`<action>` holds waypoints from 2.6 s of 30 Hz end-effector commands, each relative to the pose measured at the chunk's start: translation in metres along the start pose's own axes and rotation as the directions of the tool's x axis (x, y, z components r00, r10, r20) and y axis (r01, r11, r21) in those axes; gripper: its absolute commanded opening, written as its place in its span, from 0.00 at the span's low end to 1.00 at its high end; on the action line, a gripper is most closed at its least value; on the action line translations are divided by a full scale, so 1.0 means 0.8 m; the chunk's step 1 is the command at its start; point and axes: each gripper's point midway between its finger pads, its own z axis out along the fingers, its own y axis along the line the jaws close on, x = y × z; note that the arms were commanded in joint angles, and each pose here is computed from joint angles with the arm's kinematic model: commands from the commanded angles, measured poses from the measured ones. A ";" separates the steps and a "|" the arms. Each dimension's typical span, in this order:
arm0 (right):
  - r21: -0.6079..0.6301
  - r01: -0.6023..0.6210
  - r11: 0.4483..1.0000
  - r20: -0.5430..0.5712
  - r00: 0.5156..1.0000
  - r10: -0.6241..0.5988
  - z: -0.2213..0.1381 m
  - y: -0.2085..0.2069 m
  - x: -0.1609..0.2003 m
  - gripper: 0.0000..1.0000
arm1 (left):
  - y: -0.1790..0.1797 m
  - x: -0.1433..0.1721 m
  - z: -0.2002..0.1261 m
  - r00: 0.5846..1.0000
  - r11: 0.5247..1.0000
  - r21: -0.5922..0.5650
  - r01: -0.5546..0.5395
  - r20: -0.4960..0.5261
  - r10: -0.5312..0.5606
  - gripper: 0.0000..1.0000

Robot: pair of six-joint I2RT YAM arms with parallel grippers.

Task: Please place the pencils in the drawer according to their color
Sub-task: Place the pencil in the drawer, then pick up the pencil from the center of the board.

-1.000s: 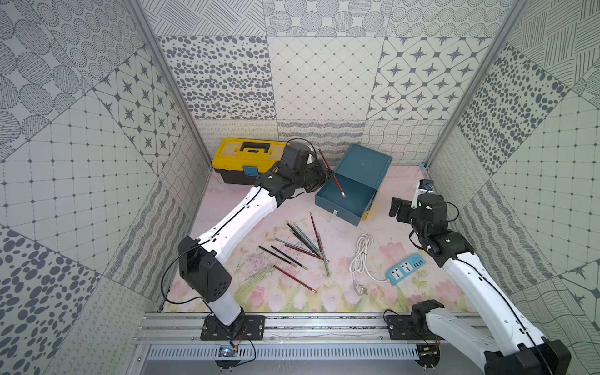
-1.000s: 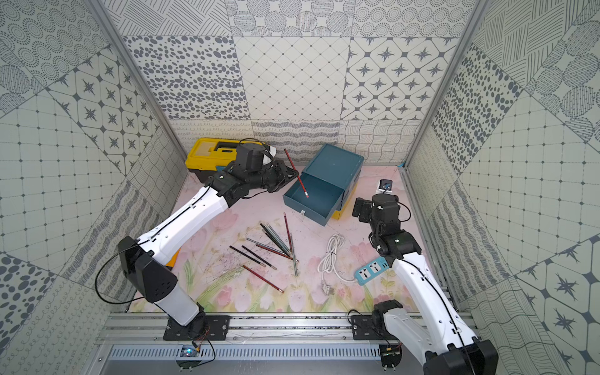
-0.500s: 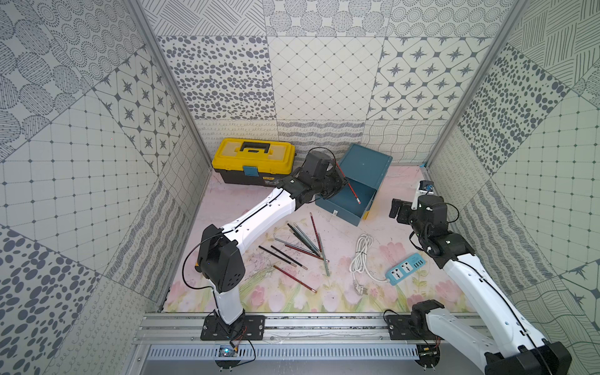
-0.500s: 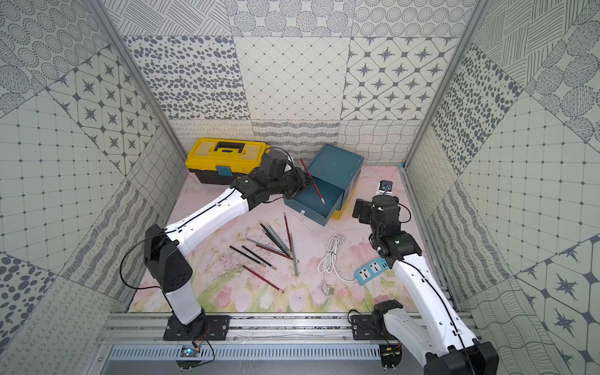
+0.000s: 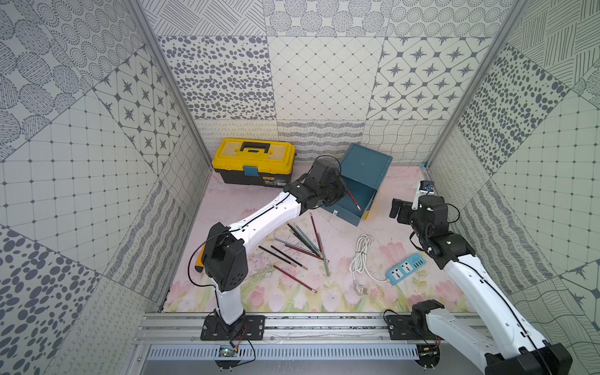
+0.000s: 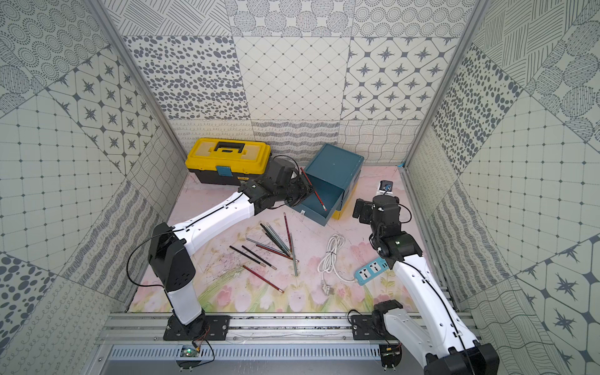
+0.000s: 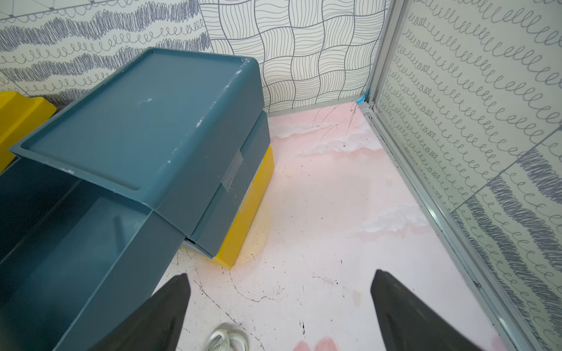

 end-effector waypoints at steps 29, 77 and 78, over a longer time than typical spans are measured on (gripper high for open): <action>-0.131 0.079 0.988 0.083 0.994 -0.068 -0.056 0.043 -0.055 0.96 | -0.020 -0.043 -0.103 0.949 0.986 0.003 -0.167 0.272 0.160 0.57; -0.847 0.423 0.324 -0.155 0.386 -0.909 -0.134 0.428 0.296 0.58 | 0.437 -0.046 -0.318 0.698 0.701 -0.378 0.604 0.676 -0.237 0.99; -0.854 0.411 0.320 -0.161 0.376 -0.913 -0.133 0.430 0.304 0.56 | 0.439 -0.046 -0.317 0.696 0.699 -0.377 0.608 0.676 -0.240 0.99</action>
